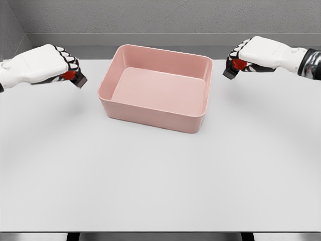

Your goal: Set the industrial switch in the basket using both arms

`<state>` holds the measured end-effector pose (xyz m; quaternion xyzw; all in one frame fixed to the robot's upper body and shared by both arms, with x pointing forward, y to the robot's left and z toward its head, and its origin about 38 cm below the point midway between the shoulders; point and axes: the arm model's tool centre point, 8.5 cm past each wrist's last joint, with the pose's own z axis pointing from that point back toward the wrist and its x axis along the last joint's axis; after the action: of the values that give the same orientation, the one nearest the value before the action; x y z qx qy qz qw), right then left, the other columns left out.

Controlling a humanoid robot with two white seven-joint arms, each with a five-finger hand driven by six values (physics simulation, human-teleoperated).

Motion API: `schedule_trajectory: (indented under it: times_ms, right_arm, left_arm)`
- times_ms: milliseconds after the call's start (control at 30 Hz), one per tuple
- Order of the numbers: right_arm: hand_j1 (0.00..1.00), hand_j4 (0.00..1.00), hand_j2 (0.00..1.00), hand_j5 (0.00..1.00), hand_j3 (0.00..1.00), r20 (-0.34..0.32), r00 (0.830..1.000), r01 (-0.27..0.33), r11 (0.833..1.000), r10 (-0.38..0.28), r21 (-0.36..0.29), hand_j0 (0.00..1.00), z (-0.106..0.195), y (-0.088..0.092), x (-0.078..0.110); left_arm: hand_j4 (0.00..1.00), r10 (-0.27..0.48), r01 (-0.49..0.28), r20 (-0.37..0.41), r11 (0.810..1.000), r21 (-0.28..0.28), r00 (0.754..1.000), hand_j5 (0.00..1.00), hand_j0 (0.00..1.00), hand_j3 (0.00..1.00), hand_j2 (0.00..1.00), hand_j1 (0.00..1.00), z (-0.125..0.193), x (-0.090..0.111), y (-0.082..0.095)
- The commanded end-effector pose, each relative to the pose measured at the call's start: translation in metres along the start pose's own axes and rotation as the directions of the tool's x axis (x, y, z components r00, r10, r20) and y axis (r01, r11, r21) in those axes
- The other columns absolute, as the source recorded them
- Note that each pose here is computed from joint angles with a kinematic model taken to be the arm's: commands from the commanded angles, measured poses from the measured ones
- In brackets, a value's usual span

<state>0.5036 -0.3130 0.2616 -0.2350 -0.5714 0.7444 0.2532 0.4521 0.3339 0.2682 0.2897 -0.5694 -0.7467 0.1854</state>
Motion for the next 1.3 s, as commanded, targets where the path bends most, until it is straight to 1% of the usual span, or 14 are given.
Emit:
schedule_trajectory:
  times_ms: [0,67,133,233,400,433,633,733,867,900,967,1067,1100,1267]
  right_arm:
    - [0.50,0.50,0.50,0.50,0.50,0.007,1.000,0.001,1.000,-0.001,-0.020,0.50,-0.001,-0.006,0.002]
    - [0.50,0.50,0.50,0.50,0.50,0.014,1.000,0.000,1.000,0.000,-0.023,0.50,-0.004,-0.007,0.004]
    - [0.50,0.50,0.50,0.50,0.50,0.024,1.000,-0.005,1.000,0.006,-0.029,0.50,-0.006,-0.011,0.007]
    - [0.50,0.50,0.50,0.50,0.50,0.033,0.999,-0.007,0.999,0.009,-0.037,0.50,-0.010,-0.014,0.009]
    - [0.50,0.50,0.50,0.50,0.50,0.065,0.998,-0.020,0.998,0.024,-0.057,0.50,-0.019,-0.023,0.018]
    - [0.50,0.50,0.50,0.50,0.50,0.075,0.997,-0.018,0.998,0.023,-0.062,0.50,-0.023,-0.025,0.021]
    - [0.50,0.50,0.50,0.50,0.50,0.114,0.993,-0.022,0.997,0.031,-0.078,0.50,-0.035,-0.030,0.034]
    - [0.50,0.50,0.50,0.50,0.50,0.126,0.992,-0.017,0.997,0.027,-0.079,0.50,-0.040,-0.030,0.038]
    - [0.50,0.50,0.50,0.50,0.50,0.133,0.991,-0.018,0.997,0.029,-0.080,0.50,-0.042,-0.030,0.040]
    - [0.50,0.50,0.50,0.50,0.50,0.141,0.990,-0.018,0.996,0.030,-0.083,0.50,-0.044,-0.031,0.043]
    - [0.50,0.50,0.50,0.50,0.50,0.141,0.990,-0.018,0.997,0.030,-0.081,0.50,-0.044,-0.030,0.043]
    - [0.50,0.50,0.50,0.50,0.50,0.150,0.988,-0.017,0.997,0.029,-0.078,0.50,-0.048,-0.030,0.046]
    - [0.50,0.50,0.50,0.50,0.50,0.153,0.988,-0.017,0.997,0.029,-0.079,0.50,-0.049,-0.030,0.047]
    - [0.49,0.49,0.49,0.49,0.49,0.160,0.987,-0.016,0.997,0.029,-0.080,0.49,-0.052,-0.031,0.049]
  left_arm:
    - [0.40,0.000,0.000,0.012,1.000,0.012,1.000,0.40,0.40,0.40,0.40,0.40,-0.002,0.004,0.003]
    - [0.40,-0.008,0.008,0.020,1.000,0.026,1.000,0.40,0.40,0.40,0.40,0.40,-0.004,0.005,0.010]
    - [0.41,-0.018,0.016,0.041,0.999,0.043,0.999,0.41,0.41,0.41,0.41,0.41,-0.007,0.011,0.017]
    - [0.41,-0.040,0.036,0.053,0.997,0.071,0.998,0.41,0.41,0.41,0.41,0.41,-0.011,0.013,0.030]
    - [0.40,-0.079,0.069,0.088,0.991,0.116,0.993,0.40,0.40,0.40,0.40,0.40,-0.020,0.022,0.051]
    - [0.40,-0.080,0.068,0.093,0.990,0.122,0.992,0.40,0.40,0.40,0.40,0.40,-0.023,0.024,0.052]
    - [0.40,-0.090,0.059,0.160,0.981,0.187,0.983,0.40,0.40,0.40,0.40,0.40,-0.054,0.045,0.066]
    - [0.40,-0.090,0.051,0.201,0.981,0.189,0.976,0.40,0.40,0.40,0.40,0.40,-0.075,0.059,0.072]
    - [0.40,-0.090,0.031,0.243,0.971,0.236,0.966,0.40,0.40,0.40,0.40,0.40,-0.096,0.075,0.083]
    - [0.40,-0.086,0.022,0.262,0.970,0.240,0.961,0.40,0.40,0.40,0.40,0.40,-0.104,0.081,0.084]
    - [0.40,-0.078,0.012,0.307,0.977,0.212,0.948,0.40,0.40,0.40,0.40,0.40,-0.124,0.095,0.077]
    - [0.40,-0.055,-0.005,0.306,0.981,0.192,0.950,0.40,0.40,0.40,0.40,0.40,-0.143,0.098,0.067]
    - [0.40,-0.047,-0.001,0.314,0.989,0.150,0.948,0.40,0.40,0.40,0.40,0.40,-0.148,0.101,0.053]
    - [0.41,-0.040,-0.001,0.303,0.991,0.135,0.952,0.41,0.41,0.41,0.41,0.41,-0.147,0.097,0.048]
